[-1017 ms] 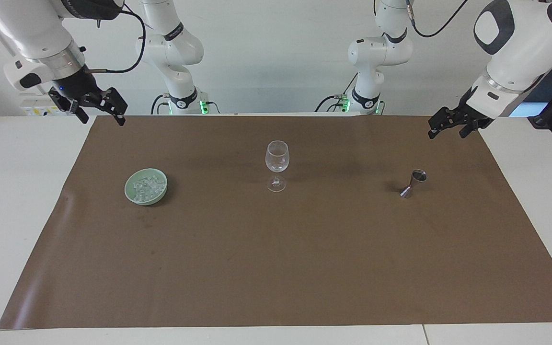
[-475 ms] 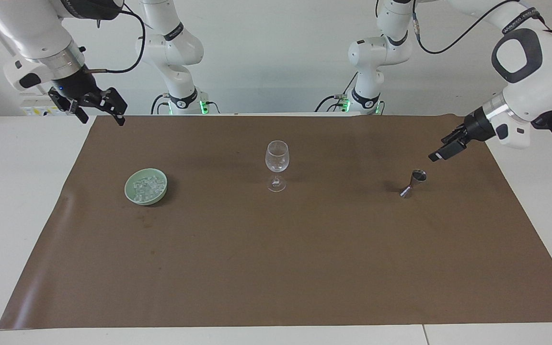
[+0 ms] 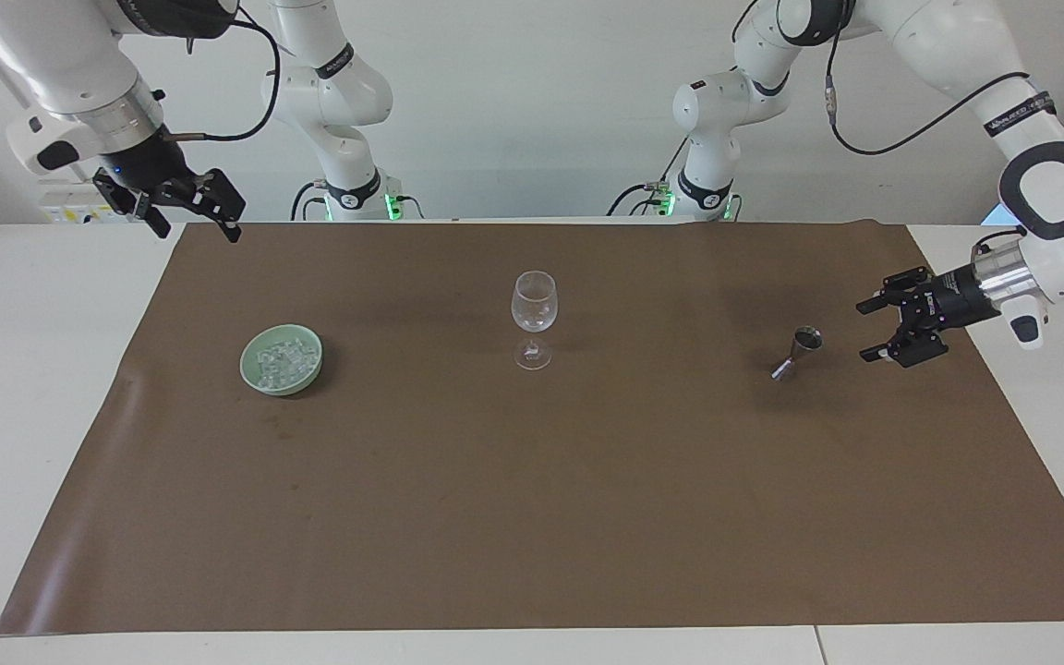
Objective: Pour wine and add ice with both arms
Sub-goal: 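Open the left gripper and move it toward the silver jigger, then close the left gripper around the silver jigger, then carry the jigger to the glass while the right gripper reaches the bowl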
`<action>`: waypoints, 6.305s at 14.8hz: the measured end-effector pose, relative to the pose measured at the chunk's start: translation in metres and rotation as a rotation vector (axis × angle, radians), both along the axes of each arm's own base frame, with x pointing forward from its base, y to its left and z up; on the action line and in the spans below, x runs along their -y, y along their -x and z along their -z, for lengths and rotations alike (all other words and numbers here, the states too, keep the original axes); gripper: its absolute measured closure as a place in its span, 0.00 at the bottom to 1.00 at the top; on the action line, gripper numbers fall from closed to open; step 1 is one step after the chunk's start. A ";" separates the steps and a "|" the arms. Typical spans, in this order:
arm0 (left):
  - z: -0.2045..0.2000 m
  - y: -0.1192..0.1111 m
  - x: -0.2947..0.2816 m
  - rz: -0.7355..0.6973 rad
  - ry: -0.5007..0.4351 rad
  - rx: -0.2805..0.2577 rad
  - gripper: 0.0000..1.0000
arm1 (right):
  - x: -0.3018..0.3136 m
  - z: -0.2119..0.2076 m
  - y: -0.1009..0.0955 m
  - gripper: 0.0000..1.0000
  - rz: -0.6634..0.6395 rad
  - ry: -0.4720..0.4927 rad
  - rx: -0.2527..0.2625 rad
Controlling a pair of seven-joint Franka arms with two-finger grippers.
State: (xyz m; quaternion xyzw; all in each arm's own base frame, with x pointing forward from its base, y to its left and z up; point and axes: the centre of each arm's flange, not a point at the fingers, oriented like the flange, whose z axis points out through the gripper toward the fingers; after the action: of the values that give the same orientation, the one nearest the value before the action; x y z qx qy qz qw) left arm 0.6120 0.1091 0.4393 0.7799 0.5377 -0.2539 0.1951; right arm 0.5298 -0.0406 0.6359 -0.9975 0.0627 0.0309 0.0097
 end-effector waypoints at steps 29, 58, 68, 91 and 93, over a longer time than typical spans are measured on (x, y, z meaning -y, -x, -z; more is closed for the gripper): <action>0.193 0.094 -0.009 -0.490 0.410 0.004 0.00 | 0.000 0.000 0.000 0.00 0.000 0.000 0.000; 0.190 0.117 -0.017 -0.529 0.458 -0.012 0.74 | 0.000 0.000 0.000 0.00 0.000 0.000 0.000; 0.143 0.106 -0.005 -0.505 0.506 -0.016 0.78 | 0.000 0.000 0.000 0.00 0.000 0.000 0.000; -0.032 0.167 0.368 -0.212 0.157 -0.099 0.78 | -0.011 0.143 0.030 0.00 -0.557 -0.045 0.098; -0.030 0.168 0.371 -0.201 0.105 -0.070 0.78 | -0.008 0.171 0.031 0.00 -0.677 -0.041 0.117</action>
State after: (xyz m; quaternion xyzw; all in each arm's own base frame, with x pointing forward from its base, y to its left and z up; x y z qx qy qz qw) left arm 0.4444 -0.2618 0.4695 0.7013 0.6058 -0.2879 0.2415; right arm 0.4986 -0.0323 0.4647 -0.9614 -0.2731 -0.0234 0.0223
